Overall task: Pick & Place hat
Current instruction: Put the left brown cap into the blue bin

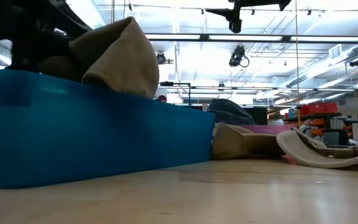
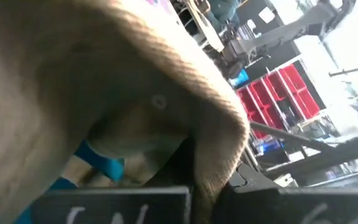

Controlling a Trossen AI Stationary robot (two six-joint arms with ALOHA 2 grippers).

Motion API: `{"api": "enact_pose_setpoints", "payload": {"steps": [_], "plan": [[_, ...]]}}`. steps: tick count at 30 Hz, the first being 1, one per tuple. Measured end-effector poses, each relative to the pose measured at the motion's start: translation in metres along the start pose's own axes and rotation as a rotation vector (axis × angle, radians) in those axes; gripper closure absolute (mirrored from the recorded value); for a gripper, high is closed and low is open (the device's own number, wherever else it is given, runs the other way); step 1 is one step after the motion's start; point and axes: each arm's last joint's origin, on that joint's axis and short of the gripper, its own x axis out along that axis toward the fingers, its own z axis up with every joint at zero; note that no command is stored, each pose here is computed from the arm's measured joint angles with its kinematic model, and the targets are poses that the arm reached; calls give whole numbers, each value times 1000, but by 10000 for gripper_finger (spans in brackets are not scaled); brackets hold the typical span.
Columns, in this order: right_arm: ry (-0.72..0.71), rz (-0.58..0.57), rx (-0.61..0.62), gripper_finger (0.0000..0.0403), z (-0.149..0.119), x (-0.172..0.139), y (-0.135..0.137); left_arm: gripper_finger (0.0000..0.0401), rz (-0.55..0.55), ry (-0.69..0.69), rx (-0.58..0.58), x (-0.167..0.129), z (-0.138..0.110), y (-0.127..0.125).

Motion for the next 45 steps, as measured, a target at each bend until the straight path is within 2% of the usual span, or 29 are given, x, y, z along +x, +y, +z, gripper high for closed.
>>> {"api": "enact_pose_setpoints", "payload": {"steps": [5, 10, 14, 21, 31, 35, 40, 45], "plan": [[0, 0, 0, 128, 0, 0, 0, 385, -36, -44, -45, -9, -2, -6], [1, 0, -2, 128, 0, 0, 0, 384, -45, -18, -62, -12, -4, -6], [1, 0, -2, 128, 0, 0, 0, 366, -42, -8, -69, -11, -4, -6], [51, -1, 28, 128, -5, 1, -1, 300, -38, -21, -52, -9, -2, -6], [74, -11, 42, 128, -7, 1, -2, 150, -64, 5, -52, -19, -3, -10], [85, 3, 43, 128, -8, 1, -2, 103, -84, 22, -61, -26, 0, -16], [91, 7, 53, 128, -8, 1, -2, 72, -108, 53, -87, -36, 6, -25], [100, -2, 61, 128, -9, 1, -3, 74, -111, 66, -139, -39, 11, -28]]}}
